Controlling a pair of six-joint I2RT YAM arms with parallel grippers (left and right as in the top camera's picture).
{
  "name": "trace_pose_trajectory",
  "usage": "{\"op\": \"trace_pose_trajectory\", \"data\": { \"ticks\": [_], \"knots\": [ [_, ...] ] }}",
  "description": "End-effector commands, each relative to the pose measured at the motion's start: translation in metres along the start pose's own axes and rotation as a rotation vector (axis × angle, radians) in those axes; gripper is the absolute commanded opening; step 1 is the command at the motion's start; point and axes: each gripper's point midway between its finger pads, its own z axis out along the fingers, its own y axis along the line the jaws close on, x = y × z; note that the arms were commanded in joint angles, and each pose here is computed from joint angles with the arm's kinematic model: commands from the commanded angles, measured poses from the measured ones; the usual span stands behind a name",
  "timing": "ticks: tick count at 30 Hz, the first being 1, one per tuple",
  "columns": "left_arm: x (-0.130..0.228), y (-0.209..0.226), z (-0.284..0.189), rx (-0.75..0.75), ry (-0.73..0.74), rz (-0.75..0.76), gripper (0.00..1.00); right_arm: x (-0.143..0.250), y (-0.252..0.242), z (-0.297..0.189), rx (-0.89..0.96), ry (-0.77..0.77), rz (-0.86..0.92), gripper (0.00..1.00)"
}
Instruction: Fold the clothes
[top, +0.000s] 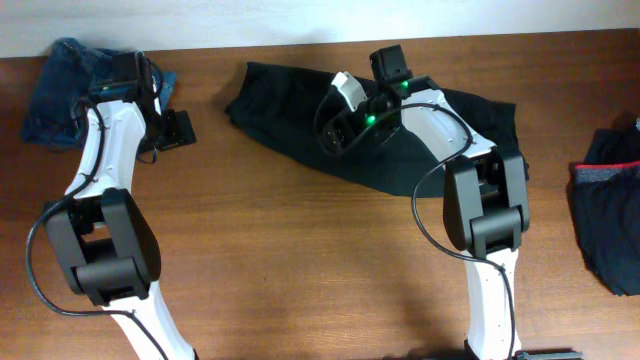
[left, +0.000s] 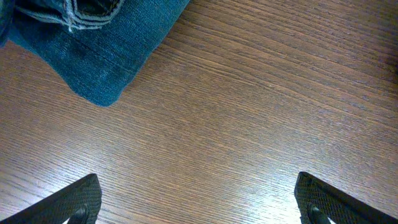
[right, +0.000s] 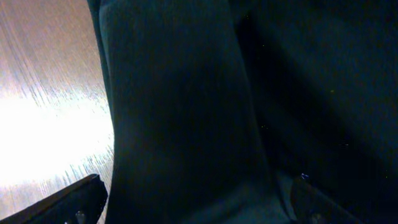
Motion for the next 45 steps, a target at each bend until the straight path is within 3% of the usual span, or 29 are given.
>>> {"op": "trace_pose_trajectory", "data": {
  "ticks": [1,6,21,34,35,36,37,38,42,45],
  "knots": [
    [-0.002,-0.001,0.002,0.011,0.001,-0.011,0.99,0.002,0.003,0.008,-0.036,0.001,-0.016,0.96],
    [-0.002,-0.001,0.002,0.011,0.001,-0.011,0.99,0.005,0.007,0.010,-0.057,0.001,-0.009,0.89],
    [-0.004,-0.002,0.002,0.012,-0.005,-0.012,0.99,0.026,0.002,0.031,-0.100,0.031,0.041,0.86],
    [-0.004,-0.002,0.002,0.011,-0.005,-0.012,0.99,-0.024,0.000,0.004,-0.062,-0.035,0.007,0.63],
    [-0.004,-0.002,0.002,0.011,-0.005,-0.012,0.99,-0.026,0.001,0.003,-0.062,-0.037,0.005,0.59],
    [-0.004,-0.002,0.002,0.011,-0.005,-0.012,0.99,-0.027,0.001,0.003,-0.062,-0.037,0.005,0.48],
    [-0.004,-0.002,0.002,0.012,-0.006,-0.012,0.99,-0.026,0.001,0.003,-0.063,-0.034,0.008,0.28],
    [-0.004,-0.002,0.002,0.012,-0.006,-0.012,0.99,-0.024,0.002,0.003,-0.065,-0.026,0.014,0.24],
    [-0.004,-0.002,0.002,0.011,-0.005,-0.012,0.99,-0.011,-0.007,0.003,-0.006,0.032,0.037,0.46],
    [-0.004,-0.002,0.002,0.011,-0.004,-0.012,0.99,0.000,-0.012,0.005,0.025,0.070,0.053,0.51]
  ]
}}
